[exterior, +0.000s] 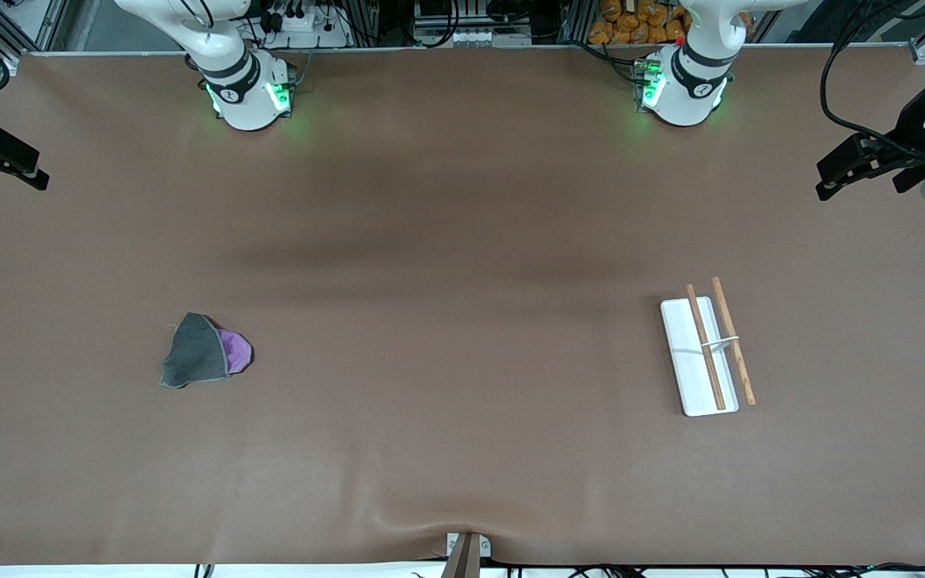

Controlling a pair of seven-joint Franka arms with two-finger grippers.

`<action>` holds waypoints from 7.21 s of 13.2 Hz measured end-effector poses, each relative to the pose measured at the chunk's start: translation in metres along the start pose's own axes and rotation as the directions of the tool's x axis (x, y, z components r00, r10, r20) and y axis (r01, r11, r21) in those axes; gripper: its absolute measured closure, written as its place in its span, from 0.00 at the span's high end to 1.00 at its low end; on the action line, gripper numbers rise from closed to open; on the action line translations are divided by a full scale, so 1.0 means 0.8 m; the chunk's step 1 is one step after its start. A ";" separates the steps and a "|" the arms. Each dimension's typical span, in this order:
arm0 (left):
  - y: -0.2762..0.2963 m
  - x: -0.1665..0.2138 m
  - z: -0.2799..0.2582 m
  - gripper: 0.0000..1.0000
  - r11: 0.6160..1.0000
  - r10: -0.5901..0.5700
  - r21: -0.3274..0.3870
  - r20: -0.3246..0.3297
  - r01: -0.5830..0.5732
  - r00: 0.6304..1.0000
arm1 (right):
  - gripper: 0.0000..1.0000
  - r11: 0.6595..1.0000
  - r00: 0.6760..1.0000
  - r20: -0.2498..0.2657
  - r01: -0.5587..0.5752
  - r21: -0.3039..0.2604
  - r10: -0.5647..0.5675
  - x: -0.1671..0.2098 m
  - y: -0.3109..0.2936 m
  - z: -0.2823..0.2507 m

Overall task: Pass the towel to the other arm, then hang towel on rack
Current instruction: 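Reach the right gripper down toward the grey-purple towel, then grasp the towel with the right gripper and lift it, then carry the towel toward the middle while the left gripper approaches, then grasp the towel's purple edge with the left gripper beside the right gripper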

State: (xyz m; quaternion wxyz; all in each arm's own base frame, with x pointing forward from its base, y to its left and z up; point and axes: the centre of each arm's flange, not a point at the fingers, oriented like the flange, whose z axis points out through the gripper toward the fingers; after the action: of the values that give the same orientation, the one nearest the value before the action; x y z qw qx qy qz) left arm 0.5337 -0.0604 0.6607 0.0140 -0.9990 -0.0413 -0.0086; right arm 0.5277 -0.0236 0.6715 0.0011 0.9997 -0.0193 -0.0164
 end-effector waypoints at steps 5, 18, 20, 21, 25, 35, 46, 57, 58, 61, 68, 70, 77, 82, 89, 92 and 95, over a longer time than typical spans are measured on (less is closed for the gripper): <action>0.002 0.000 0.000 1.00 1.000 0.003 0.000 0.000 -0.003 1.000 | 1.00 1.000 1.000 0.000 0.000 0.000 0.000 0.000 0.000 0.000; 0.002 -0.007 -0.005 1.00 1.000 0.027 0.001 -0.002 -0.027 1.000 | 1.00 1.000 0.998 0.069 0.003 0.003 -0.004 0.048 -0.002 0.075; 0.000 -0.006 -0.003 1.00 1.000 0.024 0.001 -0.002 -0.024 1.000 | 1.00 1.000 0.996 0.085 -0.001 0.005 0.001 0.092 0.002 0.139; 0.000 -0.005 -0.002 1.00 1.000 0.024 0.001 -0.001 -0.024 1.000 | 1.00 1.000 0.996 0.087 -0.003 0.006 0.002 0.116 0.003 0.177; 0.000 -0.003 0.000 1.00 1.000 0.024 0.000 -0.006 -0.024 1.000 | 1.00 1.000 0.998 0.057 -0.009 0.008 0.008 0.190 0.010 0.318; 0.001 0.001 0.008 1.00 1.000 0.024 -0.001 -0.008 -0.024 1.000 | 1.00 1.000 1.000 -0.010 -0.008 0.004 0.008 0.239 0.026 0.465; 0.000 0.001 0.009 1.00 1.000 0.022 -0.001 -0.008 -0.022 1.000 | 0.81 0.999 0.987 0.155 -0.040 0.016 0.037 0.195 0.053 0.566; 0.001 0.010 0.019 1.00 1.000 0.023 -0.003 -0.007 -0.023 1.000 | 0.04 0.984 0.984 0.174 -0.074 0.163 0.045 0.197 -0.002 0.517; 0.001 0.010 0.019 1.00 1.000 0.024 -0.003 -0.006 -0.024 1.000 | 0.04 0.978 0.984 0.176 -0.072 0.194 0.037 0.198 -0.017 0.490; 0.006 0.009 0.021 1.00 1.000 0.031 -0.002 -0.003 -0.031 1.000 | 0.04 0.949 0.979 0.202 -0.088 0.303 0.026 0.197 -0.070 0.421; 0.016 0.007 0.025 1.00 0.999 0.045 -0.003 0.003 -0.045 0.999 | 0.04 0.879 0.939 0.323 -0.252 0.405 0.120 0.174 -0.255 0.362; 0.030 0.009 0.029 1.00 0.998 0.066 -0.006 -0.004 -0.066 0.998 | 0.04 0.884 0.938 0.323 -0.253 0.394 0.124 0.151 -0.339 0.329; 0.102 0.052 0.111 1.00 0.965 0.022 -0.262 0.091 0.002 0.996 | 0.04 0.888 0.989 0.142 -0.032 0.459 -0.038 0.032 -0.591 0.259; 0.123 0.081 0.204 1.00 0.904 -0.001 -0.411 0.267 0.115 0.964 | 0.04 0.884 0.995 -0.020 0.097 0.458 -0.099 -0.065 -0.710 0.243; 0.153 0.071 0.327 1.00 0.804 -0.044 -0.480 0.543 0.353 0.838 | 0.04 0.863 0.997 -0.061 0.071 0.500 -0.046 -0.072 -0.725 0.232; 0.166 0.063 0.355 1.00 0.751 -0.043 -0.497 0.620 0.435 0.783 | 0.04 0.862 0.997 -0.062 0.069 0.502 -0.044 -0.072 -0.726 0.232; 0.182 0.057 0.369 1.00 0.690 -0.032 -0.515 0.681 0.509 0.732 | 0.04 0.862 0.997 -0.062 0.067 0.503 -0.041 -0.071 -0.726 0.233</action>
State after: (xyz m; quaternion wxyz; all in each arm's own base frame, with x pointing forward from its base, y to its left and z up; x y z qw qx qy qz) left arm 0.5957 -0.1930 0.3623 -0.3636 -0.8582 -0.1944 0.3059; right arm 0.4871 0.5584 0.4853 -0.2601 0.9655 0.0052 0.0138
